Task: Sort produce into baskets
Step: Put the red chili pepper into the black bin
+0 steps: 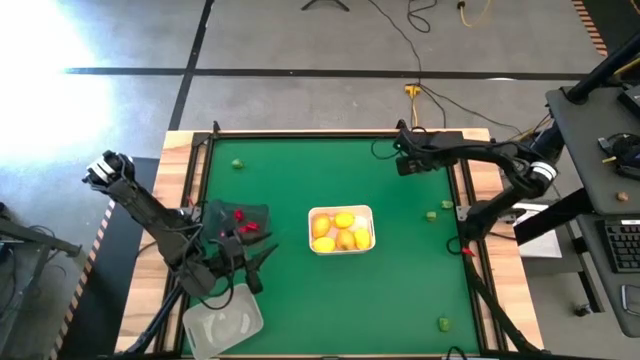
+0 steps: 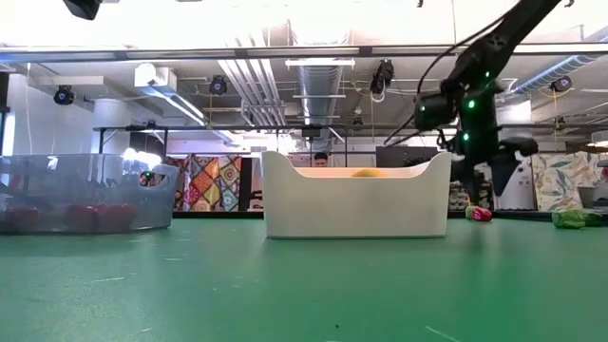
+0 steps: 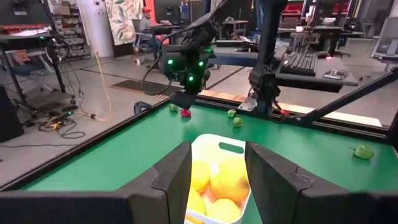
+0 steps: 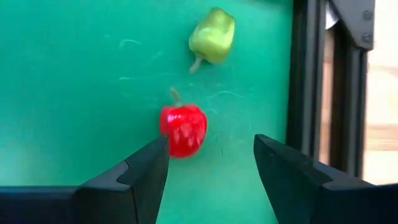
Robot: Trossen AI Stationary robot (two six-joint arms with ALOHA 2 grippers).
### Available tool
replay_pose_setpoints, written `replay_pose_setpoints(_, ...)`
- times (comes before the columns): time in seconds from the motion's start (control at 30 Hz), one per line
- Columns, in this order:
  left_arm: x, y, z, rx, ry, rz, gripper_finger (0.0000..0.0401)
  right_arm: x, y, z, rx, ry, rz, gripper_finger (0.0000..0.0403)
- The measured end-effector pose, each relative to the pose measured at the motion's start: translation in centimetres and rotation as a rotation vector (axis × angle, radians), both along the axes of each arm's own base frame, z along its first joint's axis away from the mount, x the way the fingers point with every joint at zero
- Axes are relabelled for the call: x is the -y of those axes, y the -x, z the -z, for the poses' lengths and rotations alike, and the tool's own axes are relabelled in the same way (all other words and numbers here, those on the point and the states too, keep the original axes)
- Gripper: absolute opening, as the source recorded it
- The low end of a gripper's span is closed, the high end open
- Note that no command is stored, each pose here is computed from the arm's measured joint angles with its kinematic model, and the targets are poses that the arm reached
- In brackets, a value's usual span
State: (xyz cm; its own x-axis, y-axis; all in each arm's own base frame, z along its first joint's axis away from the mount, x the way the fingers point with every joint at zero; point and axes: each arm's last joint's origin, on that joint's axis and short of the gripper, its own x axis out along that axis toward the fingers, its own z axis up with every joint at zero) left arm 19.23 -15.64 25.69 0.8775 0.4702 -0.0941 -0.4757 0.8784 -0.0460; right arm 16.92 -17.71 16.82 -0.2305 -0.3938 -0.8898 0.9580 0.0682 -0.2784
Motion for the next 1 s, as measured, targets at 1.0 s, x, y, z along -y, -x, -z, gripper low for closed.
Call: replay_pose_setpoints(1.0, 0.3, -0.2, 0.6, -0.154, -0.246, 0.071, 0.0130, 1.9, -2.5, 2.0, 0.172, -0.088, 0.055, 0.0068)
